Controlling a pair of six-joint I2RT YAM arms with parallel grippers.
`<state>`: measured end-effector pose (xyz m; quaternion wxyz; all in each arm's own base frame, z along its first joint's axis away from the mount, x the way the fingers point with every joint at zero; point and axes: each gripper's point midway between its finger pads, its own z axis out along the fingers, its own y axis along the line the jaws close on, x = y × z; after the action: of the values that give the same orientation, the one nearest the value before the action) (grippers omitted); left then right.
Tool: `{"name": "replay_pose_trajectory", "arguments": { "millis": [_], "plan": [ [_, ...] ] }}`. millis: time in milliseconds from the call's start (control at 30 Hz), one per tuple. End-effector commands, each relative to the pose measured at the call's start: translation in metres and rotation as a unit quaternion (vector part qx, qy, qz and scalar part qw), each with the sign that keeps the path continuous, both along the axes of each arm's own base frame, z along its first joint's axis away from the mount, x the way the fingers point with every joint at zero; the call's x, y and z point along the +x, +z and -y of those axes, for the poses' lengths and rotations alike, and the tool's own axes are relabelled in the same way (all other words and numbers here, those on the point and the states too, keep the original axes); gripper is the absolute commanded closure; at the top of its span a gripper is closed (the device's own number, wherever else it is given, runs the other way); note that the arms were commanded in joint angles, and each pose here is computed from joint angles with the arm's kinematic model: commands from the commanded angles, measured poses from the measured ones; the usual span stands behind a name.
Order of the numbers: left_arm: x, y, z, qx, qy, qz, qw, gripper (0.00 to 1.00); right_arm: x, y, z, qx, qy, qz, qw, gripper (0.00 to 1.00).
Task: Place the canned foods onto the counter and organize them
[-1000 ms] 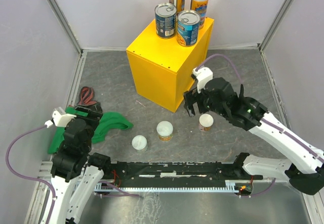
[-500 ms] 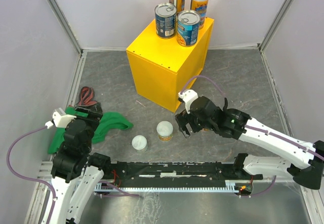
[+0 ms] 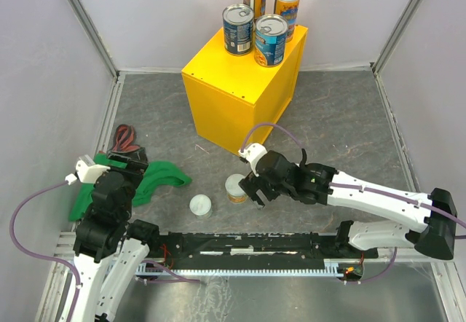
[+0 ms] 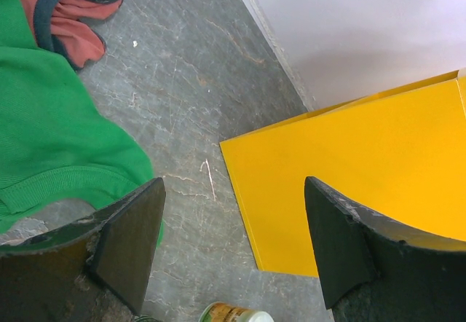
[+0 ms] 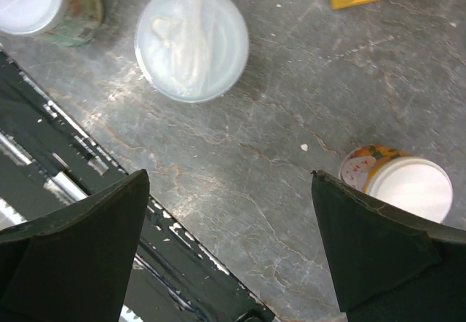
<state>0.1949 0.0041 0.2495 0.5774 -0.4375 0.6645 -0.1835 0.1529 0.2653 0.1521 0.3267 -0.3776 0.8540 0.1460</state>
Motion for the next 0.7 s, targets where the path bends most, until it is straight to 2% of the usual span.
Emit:
{"name": "replay_pose_trajectory", "arguments": {
  "millis": [0, 100, 333, 533, 667],
  "plan": [
    [0.004, 0.015, 0.006, -0.016, -0.009, 0.023, 1.000, 0.17, 0.017, 0.003, 0.022, -0.014, -0.090, 0.035, 0.995, 0.01],
    [0.005, 0.013, 0.007, -0.016, -0.012, 0.021, 1.000, 0.16, 0.030, 0.005, 0.050, -0.039, -0.175, 0.066, 0.981, 0.01],
    [0.008, 0.007, 0.010, -0.020, -0.017, 0.017, 1.000, 0.16, 0.042, 0.004, 0.089, -0.086, -0.281, 0.091, 0.952, 0.00],
    [0.007, 0.005, 0.010, -0.018, -0.018, 0.015, 1.000, 0.16, 0.055, -0.004, 0.114, -0.071, -0.344, 0.058, 0.935, 0.00],
    [0.005, 0.004, 0.008, -0.017, -0.014, 0.015, 1.000, 0.16, 0.058, -0.015, 0.119, -0.063, -0.357, 0.030, 0.931, 0.00]
  ]
}}
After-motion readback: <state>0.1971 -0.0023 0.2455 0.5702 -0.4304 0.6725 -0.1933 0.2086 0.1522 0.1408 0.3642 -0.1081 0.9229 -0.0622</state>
